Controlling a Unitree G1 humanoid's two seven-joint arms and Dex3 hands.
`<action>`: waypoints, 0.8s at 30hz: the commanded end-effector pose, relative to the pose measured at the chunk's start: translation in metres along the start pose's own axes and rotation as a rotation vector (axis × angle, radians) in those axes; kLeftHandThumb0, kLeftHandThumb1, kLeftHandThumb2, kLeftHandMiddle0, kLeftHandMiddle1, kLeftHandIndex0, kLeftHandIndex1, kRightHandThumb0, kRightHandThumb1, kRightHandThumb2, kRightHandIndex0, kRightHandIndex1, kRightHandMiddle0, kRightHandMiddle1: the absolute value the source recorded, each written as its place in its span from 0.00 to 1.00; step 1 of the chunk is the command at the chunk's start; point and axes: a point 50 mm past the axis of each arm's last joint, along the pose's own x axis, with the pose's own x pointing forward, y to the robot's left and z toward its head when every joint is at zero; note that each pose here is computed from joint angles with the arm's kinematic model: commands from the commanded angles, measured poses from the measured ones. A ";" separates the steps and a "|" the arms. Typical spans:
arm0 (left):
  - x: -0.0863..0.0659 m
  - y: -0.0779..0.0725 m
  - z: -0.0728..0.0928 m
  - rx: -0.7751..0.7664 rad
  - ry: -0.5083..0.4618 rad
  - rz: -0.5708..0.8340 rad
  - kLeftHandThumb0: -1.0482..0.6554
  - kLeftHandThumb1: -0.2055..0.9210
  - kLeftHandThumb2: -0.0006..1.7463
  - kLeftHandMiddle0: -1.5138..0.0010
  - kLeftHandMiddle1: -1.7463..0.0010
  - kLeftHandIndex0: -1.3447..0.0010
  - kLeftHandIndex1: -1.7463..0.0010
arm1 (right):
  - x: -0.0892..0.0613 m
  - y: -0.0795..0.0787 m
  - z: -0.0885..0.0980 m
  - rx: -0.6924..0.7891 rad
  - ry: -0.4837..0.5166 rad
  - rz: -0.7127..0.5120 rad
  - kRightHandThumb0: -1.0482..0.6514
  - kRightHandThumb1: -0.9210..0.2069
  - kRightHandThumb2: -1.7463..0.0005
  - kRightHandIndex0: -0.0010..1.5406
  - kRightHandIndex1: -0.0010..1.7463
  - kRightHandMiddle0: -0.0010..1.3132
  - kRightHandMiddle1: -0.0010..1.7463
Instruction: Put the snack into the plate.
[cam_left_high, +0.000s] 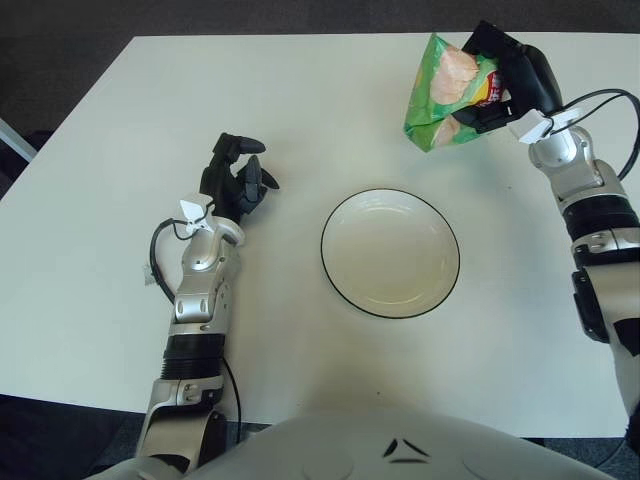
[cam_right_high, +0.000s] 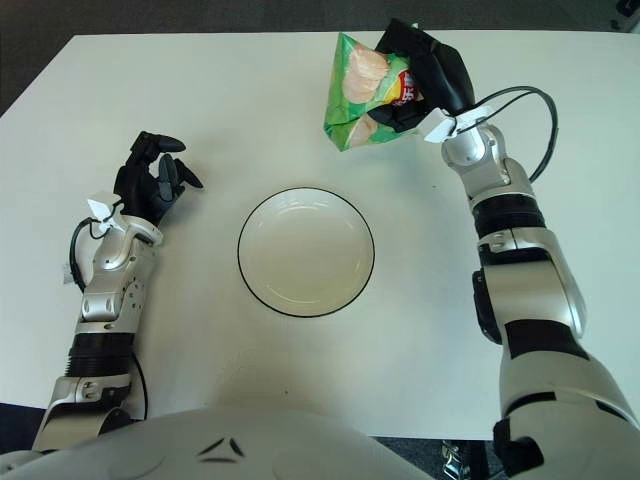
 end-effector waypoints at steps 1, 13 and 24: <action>-0.028 0.004 -0.040 -0.040 0.160 0.064 0.40 0.86 0.42 0.49 0.00 0.77 0.00 | -0.002 -0.003 0.016 0.070 -0.028 -0.025 0.62 0.51 0.26 0.36 0.99 0.31 1.00; -0.027 0.005 -0.040 -0.037 0.160 0.066 0.40 0.86 0.42 0.49 0.00 0.77 0.00 | -0.006 0.000 0.045 0.164 -0.103 -0.024 0.62 0.57 0.22 0.39 1.00 0.35 0.99; -0.026 0.006 -0.040 -0.033 0.161 0.065 0.40 0.86 0.42 0.49 0.00 0.77 0.00 | -0.007 0.013 0.067 0.229 -0.186 0.054 0.62 0.59 0.21 0.40 1.00 0.37 0.97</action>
